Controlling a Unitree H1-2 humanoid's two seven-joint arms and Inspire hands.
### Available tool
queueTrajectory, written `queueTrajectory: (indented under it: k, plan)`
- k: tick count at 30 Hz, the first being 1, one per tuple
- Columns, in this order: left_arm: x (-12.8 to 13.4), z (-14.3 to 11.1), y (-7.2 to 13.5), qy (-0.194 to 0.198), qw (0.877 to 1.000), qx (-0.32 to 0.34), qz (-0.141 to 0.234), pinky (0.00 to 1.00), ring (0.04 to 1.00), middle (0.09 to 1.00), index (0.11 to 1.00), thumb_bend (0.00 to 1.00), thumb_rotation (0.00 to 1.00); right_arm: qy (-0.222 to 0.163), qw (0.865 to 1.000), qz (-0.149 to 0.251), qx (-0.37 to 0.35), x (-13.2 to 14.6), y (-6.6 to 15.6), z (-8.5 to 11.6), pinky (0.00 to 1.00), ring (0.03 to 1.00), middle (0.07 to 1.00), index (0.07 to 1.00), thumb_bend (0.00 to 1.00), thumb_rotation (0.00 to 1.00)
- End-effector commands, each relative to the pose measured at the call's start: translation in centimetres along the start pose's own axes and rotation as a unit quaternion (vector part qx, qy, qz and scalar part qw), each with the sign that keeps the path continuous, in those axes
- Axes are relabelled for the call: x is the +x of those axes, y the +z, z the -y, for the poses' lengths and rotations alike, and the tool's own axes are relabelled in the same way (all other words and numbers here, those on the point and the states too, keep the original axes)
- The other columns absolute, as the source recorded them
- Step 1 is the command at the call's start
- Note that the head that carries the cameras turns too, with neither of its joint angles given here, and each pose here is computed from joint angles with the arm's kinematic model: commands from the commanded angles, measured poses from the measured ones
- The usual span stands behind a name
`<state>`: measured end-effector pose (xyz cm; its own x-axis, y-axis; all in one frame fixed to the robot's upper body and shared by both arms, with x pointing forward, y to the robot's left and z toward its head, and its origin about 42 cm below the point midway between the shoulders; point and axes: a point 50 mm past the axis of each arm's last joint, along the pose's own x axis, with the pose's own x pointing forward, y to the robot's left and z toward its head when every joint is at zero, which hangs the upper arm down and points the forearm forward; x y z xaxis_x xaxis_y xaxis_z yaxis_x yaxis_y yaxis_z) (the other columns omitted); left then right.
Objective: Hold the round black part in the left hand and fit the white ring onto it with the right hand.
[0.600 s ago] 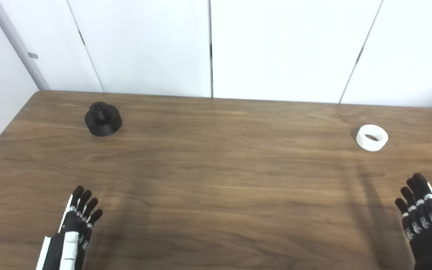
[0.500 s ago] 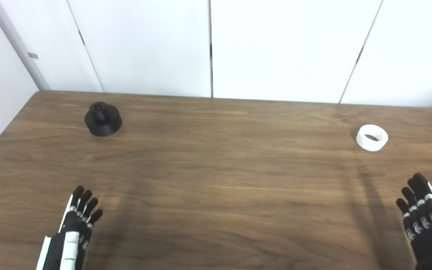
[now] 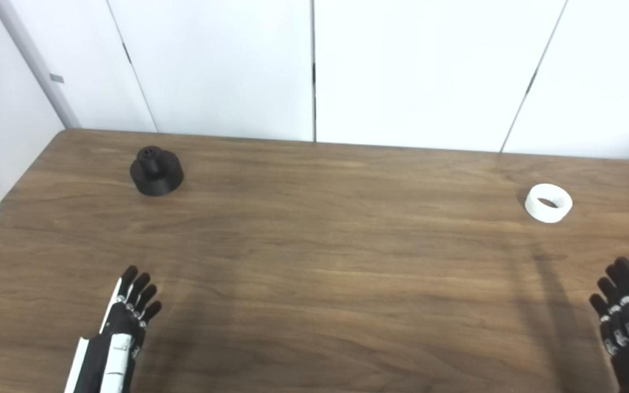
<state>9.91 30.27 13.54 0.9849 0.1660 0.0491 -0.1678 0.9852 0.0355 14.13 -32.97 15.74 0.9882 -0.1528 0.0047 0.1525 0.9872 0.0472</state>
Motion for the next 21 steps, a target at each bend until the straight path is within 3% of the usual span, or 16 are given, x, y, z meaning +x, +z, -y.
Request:
queueTrajectory:
  k: [1, 4, 9, 12, 16, 18, 21]
  plan:
    - [0.0, 0.3, 1.2, -0.002, 1.000, 0.011, 0.028, 0.92, 0.956, 0.978, 1.000, 0.64, 0.85, 0.008, 1.000, 0.030, 0.000, 0.3, 1.0, 0.0, 1.00, 1.000, 0.997, 0.973, 0.58, 1.00]
    - [0.0, 0.4, 1.1, -0.001, 1.000, 0.009, 0.026, 0.92, 0.955, 0.981, 0.998, 0.63, 0.82, 0.009, 1.000, 0.029, 0.000, 0.4, 0.9, 0.1, 1.00, 1.000, 1.000, 0.979, 0.58, 1.00]
    - [0.4, 0.4, 1.6, 0.014, 0.999, 0.020, 0.026, 0.93, 0.938, 0.964, 0.993, 0.76, 0.61, 0.010, 1.000, 0.029, -0.002, 0.9, 0.4, 0.3, 1.00, 1.000, 0.999, 0.973, 0.61, 1.00]
    - [1.1, 0.2, 3.1, 0.017, 0.999, 0.032, 0.039, 0.91, 0.931, 0.947, 0.971, 0.81, 0.50, 0.010, 1.000, 0.028, -0.006, 1.1, 0.3, 0.2, 1.00, 1.000, 0.999, 0.974, 0.61, 1.00]
    - [3.1, -1.1, 5.4, 0.017, 0.992, 0.105, 0.066, 0.91, 0.931, 0.938, 0.949, 0.85, 0.47, 0.014, 0.999, 0.028, -0.007, 1.5, 0.2, 0.1, 1.00, 1.000, 0.995, 0.971, 0.62, 1.00]
    - [4.1, -1.7, 6.3, 0.024, 0.986, 0.147, 0.068, 0.98, 0.986, 0.977, 0.959, 0.93, 0.46, 0.015, 0.999, 0.027, -0.009, 1.6, 0.1, 0.1, 1.00, 1.000, 0.998, 0.974, 0.63, 1.00]
    - [5.7, -2.8, 7.6, 0.039, 0.976, 0.204, 0.059, 1.00, 0.999, 0.998, 0.962, 0.99, 0.43, 0.018, 0.999, 0.028, -0.009, 1.6, -0.1, 0.1, 1.00, 1.000, 0.994, 0.968, 0.65, 1.00]
